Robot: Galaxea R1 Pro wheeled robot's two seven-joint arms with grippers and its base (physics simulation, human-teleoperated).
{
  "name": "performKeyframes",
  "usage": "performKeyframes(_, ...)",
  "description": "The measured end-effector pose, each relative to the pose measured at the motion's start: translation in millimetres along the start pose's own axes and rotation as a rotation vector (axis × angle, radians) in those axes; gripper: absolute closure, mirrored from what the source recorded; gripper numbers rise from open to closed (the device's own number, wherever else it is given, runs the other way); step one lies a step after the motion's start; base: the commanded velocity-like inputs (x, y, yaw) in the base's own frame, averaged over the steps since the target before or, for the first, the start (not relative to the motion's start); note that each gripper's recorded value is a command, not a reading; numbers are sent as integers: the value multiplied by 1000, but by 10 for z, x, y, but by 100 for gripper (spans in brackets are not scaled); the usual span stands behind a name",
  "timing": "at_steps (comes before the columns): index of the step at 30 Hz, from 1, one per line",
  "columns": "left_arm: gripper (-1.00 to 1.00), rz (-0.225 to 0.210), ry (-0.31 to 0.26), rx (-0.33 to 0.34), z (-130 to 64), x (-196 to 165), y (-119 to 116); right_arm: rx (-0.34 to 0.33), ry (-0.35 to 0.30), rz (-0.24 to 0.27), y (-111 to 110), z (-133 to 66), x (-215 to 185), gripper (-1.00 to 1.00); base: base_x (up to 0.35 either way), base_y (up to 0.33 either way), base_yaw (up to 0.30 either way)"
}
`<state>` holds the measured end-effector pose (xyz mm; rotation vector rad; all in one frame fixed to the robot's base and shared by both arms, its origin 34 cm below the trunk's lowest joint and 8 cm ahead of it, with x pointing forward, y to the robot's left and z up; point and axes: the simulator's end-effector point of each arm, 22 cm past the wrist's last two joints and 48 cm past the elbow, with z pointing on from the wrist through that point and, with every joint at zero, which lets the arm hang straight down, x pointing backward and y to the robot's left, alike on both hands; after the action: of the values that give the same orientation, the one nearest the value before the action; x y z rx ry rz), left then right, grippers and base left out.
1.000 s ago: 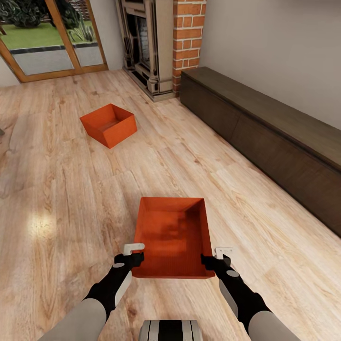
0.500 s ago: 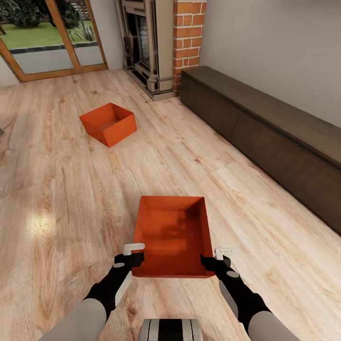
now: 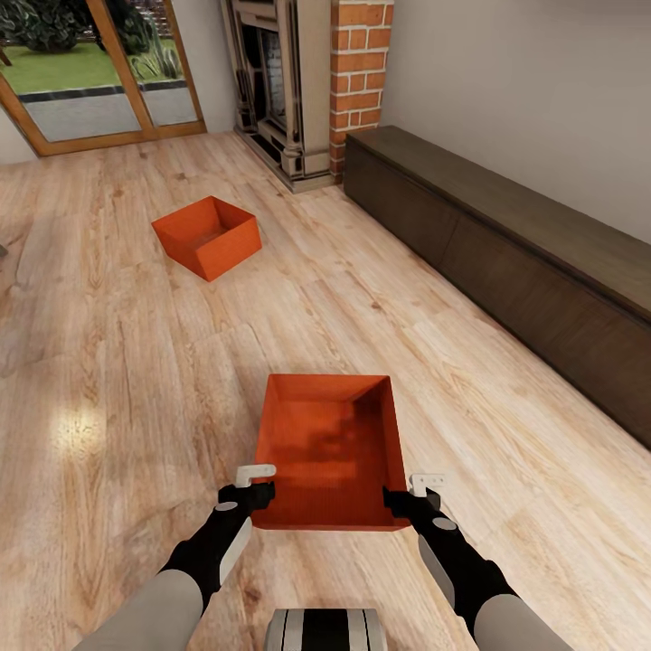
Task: Move the two storage containers from the living room to the garage. In the garage, place one container on the floor and stack the other container on top of it (either order is fine).
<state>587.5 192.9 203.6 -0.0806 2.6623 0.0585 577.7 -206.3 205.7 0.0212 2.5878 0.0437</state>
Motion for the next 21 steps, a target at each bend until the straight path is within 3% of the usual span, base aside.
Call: performKeyframes(21, -100, -2, 0, -2, 68, 61, 1, -1, -1, -1, 11, 63, 67, -100, 0, 0, 0)
